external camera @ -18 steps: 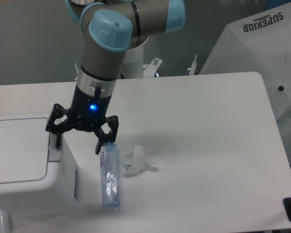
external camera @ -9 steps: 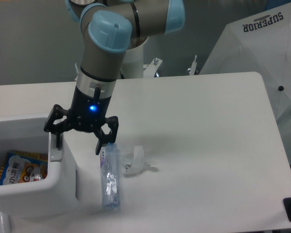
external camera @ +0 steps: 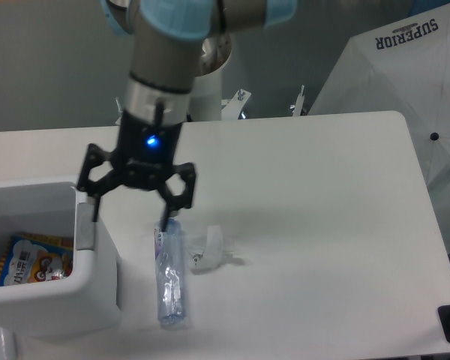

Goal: Open the trash can
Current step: 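Lift the gripper up away from the opened trash can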

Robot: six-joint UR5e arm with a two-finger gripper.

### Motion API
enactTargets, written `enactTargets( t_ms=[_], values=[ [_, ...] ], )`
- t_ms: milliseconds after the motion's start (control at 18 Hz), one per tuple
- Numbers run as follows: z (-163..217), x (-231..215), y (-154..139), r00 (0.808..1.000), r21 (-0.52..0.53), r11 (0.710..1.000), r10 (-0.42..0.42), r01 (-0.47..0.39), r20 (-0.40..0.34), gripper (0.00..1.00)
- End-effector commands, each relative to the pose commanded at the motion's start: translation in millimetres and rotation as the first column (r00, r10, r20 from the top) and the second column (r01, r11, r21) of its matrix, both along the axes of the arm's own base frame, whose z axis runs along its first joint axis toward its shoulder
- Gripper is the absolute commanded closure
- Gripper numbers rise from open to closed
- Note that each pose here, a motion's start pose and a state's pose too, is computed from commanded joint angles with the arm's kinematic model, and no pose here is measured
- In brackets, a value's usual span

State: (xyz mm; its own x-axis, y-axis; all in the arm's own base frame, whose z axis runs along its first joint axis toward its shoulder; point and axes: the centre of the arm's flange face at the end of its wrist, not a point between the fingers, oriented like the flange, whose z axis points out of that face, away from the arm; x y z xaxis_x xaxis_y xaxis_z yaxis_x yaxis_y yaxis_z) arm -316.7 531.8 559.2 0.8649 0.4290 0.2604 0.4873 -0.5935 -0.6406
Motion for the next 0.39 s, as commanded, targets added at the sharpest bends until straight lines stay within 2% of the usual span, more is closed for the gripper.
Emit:
enactTargets(
  t_ms=[167,389],
  values=[
    [15.8,-28.9,-23.7,0.996,0.011,0.998,0.068,-0.067,-0.052,0.00],
    [5.8,-43.4,-33.5,0.982,-0.087,0.989,0.105,-0.119,-0.155,0.00]
  ],
)
